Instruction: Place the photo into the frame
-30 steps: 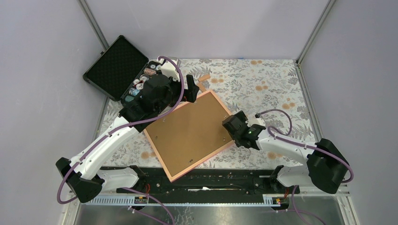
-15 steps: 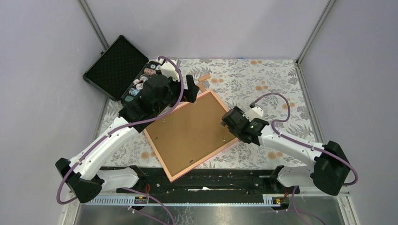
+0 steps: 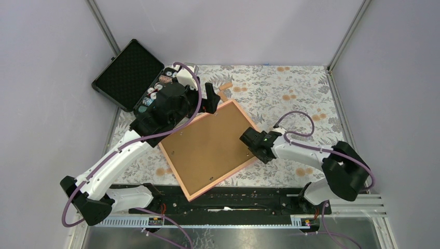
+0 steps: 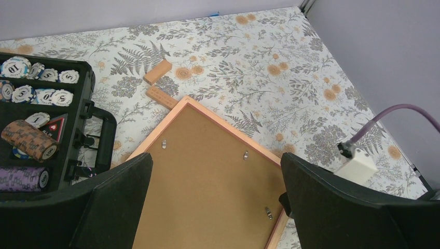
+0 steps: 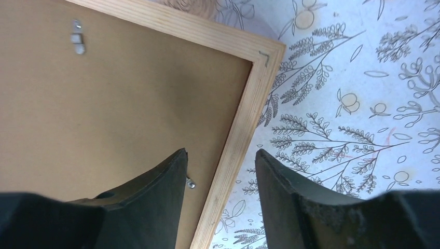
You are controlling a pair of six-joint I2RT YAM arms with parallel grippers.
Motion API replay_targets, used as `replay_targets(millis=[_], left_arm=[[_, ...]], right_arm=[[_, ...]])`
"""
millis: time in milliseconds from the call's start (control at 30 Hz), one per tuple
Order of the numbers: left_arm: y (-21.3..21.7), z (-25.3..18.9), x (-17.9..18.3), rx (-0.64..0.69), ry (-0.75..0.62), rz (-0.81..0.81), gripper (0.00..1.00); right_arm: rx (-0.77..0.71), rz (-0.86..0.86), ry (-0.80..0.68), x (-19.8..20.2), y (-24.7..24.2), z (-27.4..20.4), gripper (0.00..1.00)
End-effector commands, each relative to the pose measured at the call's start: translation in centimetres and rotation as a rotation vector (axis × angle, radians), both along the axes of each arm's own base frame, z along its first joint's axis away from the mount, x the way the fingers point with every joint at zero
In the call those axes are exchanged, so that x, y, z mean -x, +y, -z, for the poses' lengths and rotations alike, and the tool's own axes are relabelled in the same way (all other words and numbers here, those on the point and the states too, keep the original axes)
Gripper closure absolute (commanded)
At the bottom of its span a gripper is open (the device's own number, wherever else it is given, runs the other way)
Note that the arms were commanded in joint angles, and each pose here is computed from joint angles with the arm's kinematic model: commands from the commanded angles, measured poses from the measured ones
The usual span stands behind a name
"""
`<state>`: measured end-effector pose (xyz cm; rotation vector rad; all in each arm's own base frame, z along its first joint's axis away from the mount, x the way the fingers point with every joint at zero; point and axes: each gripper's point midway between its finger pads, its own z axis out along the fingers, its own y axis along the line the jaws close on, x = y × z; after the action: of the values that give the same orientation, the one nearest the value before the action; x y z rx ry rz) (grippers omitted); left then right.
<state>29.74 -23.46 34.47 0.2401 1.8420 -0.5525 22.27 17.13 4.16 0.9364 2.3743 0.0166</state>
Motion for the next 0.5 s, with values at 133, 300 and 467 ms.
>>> replay_targets(millis=[133,300,467], left_arm=[[0.2,-2.2,0.1,0.058,-0.06,0.0,0.01],[0.1,-2.2,0.2,0.062,-0.058,0.006,0.01],[-0.1,-2.3,0.4,0.068,-0.056,0.017,0.01]], right_arm=[[0.009,0.059,0.066,0.5,0.5,2.4,0.59],[0.08,0.052,0.046,0.1,-1.3,2.6,0.71],[0.142,-0.024,0.048,-1.2,-4.2,2.9,1.0]])
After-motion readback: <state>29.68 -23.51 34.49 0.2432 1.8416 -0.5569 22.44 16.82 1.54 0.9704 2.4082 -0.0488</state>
